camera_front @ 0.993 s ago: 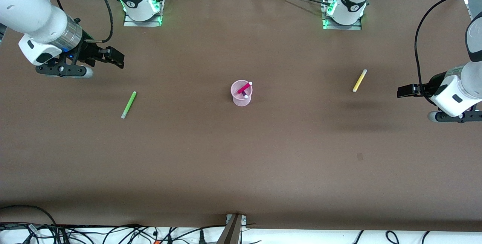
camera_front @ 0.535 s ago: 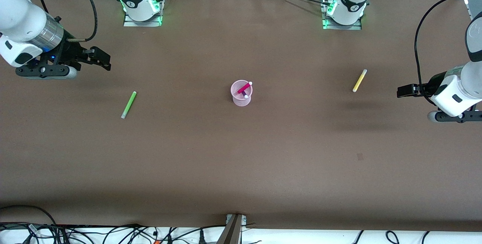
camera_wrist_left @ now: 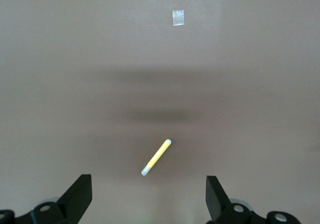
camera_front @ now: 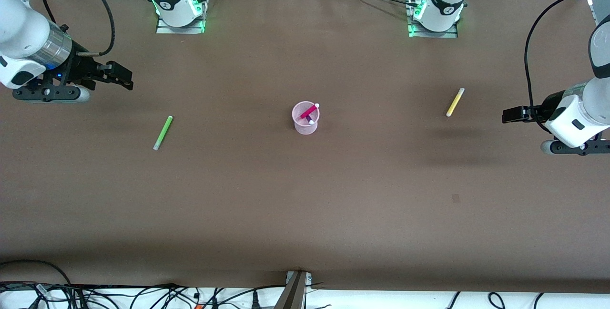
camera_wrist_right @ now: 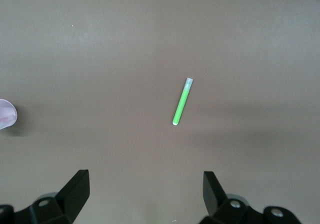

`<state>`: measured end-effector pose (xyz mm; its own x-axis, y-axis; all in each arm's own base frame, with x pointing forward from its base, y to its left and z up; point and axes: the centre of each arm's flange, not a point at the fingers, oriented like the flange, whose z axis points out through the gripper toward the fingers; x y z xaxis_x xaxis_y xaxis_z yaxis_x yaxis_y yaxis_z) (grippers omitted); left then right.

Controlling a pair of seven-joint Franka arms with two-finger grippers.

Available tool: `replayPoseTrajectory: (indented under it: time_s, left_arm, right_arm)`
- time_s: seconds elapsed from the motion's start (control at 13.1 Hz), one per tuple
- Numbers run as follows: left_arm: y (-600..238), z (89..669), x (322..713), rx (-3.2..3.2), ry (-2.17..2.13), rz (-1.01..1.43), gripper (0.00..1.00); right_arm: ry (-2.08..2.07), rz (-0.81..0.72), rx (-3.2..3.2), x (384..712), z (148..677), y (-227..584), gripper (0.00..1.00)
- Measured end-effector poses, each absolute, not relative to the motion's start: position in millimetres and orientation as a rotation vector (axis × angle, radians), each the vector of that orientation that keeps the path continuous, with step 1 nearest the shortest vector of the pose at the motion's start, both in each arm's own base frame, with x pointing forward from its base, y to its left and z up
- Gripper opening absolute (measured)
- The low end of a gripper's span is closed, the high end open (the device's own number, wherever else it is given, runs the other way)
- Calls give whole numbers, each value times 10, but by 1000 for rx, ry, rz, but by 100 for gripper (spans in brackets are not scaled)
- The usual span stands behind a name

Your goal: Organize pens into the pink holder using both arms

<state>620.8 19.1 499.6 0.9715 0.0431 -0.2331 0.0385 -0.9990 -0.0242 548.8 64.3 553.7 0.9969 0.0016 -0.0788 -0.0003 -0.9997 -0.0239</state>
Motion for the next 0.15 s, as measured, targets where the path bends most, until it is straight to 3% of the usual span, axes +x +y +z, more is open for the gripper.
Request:
replayPoseTrajectory:
  time_s: [0.15]
  left_arm:
    - [190,4996,6208,-3100,-64,367,100]
  right_arm:
    - [-11,121,-3117,5485,5543,681,100]
